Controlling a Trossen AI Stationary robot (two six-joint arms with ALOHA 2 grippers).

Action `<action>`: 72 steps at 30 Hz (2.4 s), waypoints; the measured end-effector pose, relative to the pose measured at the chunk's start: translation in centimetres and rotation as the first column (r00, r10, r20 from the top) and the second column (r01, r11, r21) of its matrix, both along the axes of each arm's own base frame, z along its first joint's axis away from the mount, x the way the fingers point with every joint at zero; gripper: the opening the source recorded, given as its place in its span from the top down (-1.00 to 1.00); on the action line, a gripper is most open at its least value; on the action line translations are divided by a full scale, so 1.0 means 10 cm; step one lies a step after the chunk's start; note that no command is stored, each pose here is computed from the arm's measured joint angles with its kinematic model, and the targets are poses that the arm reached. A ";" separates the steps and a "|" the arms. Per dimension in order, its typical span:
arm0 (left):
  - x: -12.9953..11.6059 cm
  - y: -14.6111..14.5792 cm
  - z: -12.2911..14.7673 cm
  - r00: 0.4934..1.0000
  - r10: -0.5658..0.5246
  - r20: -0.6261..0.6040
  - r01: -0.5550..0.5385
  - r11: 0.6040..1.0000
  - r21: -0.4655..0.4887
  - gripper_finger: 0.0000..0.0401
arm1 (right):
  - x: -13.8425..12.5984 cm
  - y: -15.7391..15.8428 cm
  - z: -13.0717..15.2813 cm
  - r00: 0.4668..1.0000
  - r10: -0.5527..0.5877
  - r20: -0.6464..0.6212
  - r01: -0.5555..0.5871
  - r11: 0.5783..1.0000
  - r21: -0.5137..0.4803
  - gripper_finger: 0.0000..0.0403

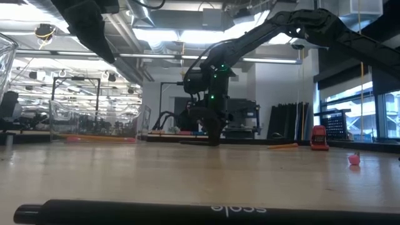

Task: Sort crayons/erasers/pens/pencils in bins
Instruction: Put the black pen into the bottom left transparent bin

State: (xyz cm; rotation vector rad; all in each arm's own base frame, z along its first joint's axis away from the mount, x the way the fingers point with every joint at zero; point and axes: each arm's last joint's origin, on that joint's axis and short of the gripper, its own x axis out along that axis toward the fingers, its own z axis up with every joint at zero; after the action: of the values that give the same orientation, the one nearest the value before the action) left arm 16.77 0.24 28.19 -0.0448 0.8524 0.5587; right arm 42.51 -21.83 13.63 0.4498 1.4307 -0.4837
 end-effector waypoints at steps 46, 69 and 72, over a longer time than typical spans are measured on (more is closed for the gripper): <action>-0.50 0.04 0.00 0.978 0.146 -0.150 -0.155 0.987 -0.050 0.56 | 0.63 1.46 1.02 0.934 0.306 0.186 -0.280 0.948 -0.153 0.73; -0.94 0.02 0.06 0.986 0.111 -0.126 -0.139 0.959 -0.248 0.56 | 0.94 2.28 1.51 0.600 0.569 0.562 -0.465 0.820 -0.333 0.73; -1.02 0.02 0.06 0.985 0.112 -0.130 -0.142 0.957 -0.251 0.56 | 0.95 2.41 1.53 0.570 0.582 0.580 -0.475 0.809 -0.346 0.73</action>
State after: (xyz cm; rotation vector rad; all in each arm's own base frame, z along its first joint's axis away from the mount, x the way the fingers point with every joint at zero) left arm 6.62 0.46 28.79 -0.3120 1.0361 0.5714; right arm 52.02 2.25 28.89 0.0193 0.7419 0.0859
